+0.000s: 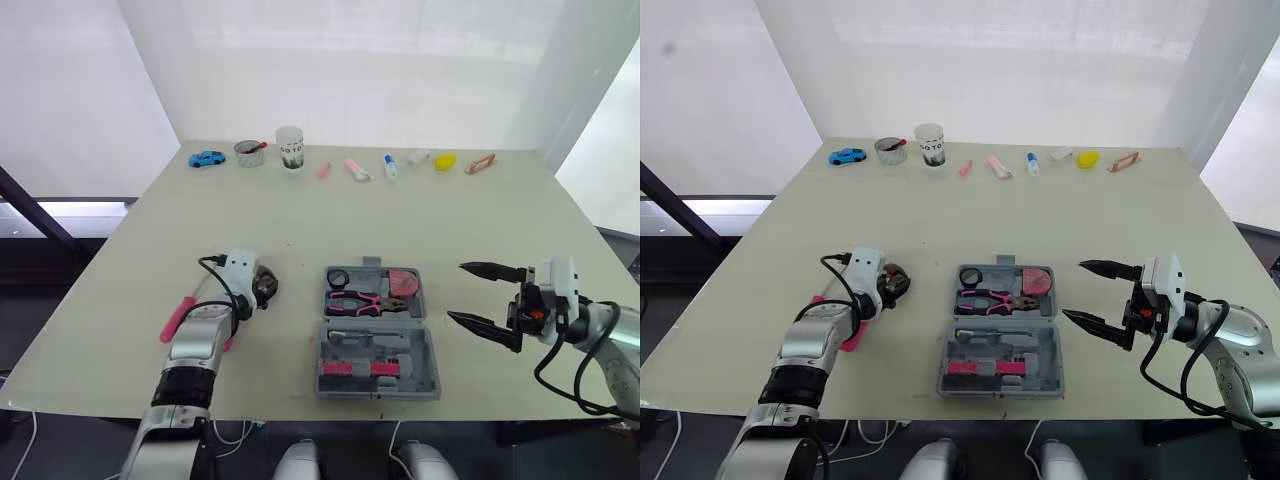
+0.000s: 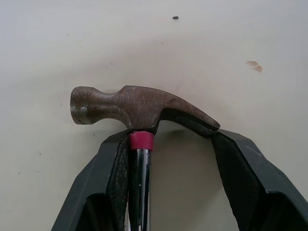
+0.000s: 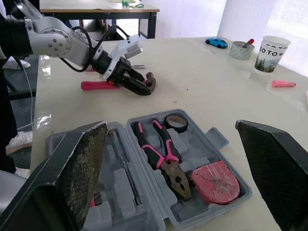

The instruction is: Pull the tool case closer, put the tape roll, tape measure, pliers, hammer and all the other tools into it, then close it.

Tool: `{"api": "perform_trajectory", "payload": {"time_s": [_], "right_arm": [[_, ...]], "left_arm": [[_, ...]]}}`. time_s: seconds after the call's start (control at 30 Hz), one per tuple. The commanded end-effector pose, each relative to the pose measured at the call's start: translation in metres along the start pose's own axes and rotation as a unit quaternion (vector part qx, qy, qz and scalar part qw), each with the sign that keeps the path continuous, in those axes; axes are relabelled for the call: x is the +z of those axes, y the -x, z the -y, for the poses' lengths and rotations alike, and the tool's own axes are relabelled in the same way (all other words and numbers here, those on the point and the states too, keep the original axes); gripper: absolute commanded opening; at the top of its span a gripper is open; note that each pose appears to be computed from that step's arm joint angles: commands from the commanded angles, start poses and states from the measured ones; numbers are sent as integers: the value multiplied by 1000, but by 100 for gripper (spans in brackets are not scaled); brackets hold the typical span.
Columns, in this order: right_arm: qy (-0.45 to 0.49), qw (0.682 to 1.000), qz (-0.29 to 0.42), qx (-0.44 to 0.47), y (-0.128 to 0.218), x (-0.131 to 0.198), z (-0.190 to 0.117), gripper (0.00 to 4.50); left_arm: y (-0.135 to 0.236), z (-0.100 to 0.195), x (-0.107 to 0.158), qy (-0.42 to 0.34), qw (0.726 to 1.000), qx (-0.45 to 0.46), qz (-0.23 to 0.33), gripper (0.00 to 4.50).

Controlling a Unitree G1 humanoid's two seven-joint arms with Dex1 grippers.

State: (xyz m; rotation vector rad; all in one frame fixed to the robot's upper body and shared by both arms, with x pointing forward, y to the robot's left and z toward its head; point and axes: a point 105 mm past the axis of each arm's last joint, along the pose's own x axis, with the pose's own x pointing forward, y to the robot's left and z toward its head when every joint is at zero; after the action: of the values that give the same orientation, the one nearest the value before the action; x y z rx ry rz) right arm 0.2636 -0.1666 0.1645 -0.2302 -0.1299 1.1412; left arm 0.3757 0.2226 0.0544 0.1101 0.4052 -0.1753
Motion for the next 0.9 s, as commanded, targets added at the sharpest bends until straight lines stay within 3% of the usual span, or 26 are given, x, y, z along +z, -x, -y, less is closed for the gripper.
{"api": "perform_trajectory", "payload": {"time_s": [0.03, 0.77, 0.9], "right_arm": [[16, 1000, 9, 0, 2, 8, 0, 450], [16, 1000, 7, 5, 2, 7, 2, 450], [16, 1000, 6, 4, 3, 6, 2, 450]], "left_arm": [[11, 8, -1, 11, 1000, -5, 5, 267], [26, 11, -16, 37, 999, 1, -7, 267], [25, 9, -15, 23, 1000, 12, -7, 441]]}}
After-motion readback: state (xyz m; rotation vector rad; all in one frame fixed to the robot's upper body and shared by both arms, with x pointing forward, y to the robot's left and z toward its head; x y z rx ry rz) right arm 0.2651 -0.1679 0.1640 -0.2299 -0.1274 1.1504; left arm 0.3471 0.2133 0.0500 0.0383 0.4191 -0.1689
